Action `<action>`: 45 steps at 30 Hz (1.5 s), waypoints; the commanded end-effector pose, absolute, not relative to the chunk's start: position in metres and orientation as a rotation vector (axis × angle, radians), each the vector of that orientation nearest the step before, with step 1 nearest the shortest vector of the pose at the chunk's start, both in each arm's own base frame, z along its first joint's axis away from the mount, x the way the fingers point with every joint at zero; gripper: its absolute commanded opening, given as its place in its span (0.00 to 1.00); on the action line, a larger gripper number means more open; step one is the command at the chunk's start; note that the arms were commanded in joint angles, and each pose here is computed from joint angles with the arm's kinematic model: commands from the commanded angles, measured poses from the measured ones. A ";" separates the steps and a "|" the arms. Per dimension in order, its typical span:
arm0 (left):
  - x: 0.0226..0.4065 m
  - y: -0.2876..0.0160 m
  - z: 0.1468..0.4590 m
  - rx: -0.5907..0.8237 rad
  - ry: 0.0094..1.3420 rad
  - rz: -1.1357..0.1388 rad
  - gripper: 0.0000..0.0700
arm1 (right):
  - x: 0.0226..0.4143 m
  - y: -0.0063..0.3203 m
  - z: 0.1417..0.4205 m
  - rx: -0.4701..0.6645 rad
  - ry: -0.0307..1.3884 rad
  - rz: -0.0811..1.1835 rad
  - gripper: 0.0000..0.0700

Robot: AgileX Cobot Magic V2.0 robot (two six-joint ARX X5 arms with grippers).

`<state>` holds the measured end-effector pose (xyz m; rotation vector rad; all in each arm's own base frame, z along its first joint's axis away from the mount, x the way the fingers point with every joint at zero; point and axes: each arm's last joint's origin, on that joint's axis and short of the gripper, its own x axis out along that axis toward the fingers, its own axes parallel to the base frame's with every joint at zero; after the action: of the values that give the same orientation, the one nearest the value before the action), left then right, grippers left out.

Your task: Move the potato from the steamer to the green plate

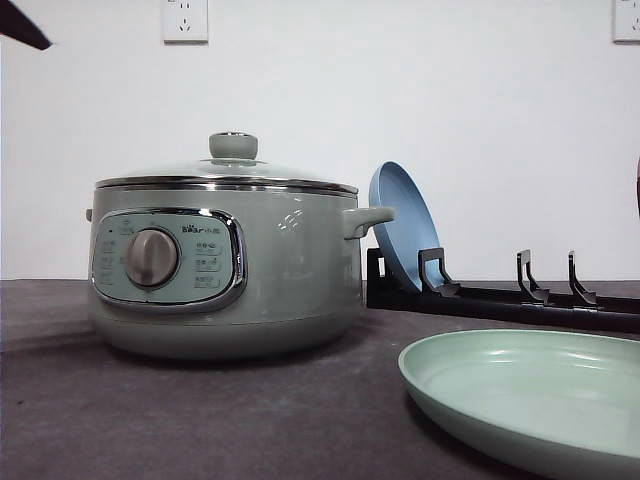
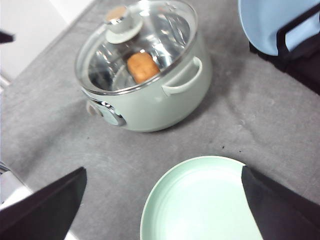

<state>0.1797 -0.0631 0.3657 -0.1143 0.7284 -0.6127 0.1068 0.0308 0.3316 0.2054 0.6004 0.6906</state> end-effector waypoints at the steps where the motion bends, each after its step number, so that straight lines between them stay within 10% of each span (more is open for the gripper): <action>1: 0.191 -0.068 0.376 -0.075 0.735 -0.606 1.00 | 0.104 0.031 0.334 0.208 0.587 0.695 0.89; 22: 0.326 -0.158 0.379 0.157 0.961 -0.468 1.00 | 0.095 0.029 0.336 0.214 0.571 0.693 0.89; 39: 0.346 -0.188 0.347 0.201 0.988 -0.509 1.00 | 0.095 0.029 0.336 0.214 0.571 0.693 0.89; 45: 0.346 -0.191 0.344 0.206 0.995 -0.513 0.83 | 0.095 0.029 0.336 0.214 0.571 0.693 0.89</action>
<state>0.3439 -0.1862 0.3408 0.1938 1.0176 -0.5028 0.0942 0.0291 0.3339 0.2083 0.5785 0.6907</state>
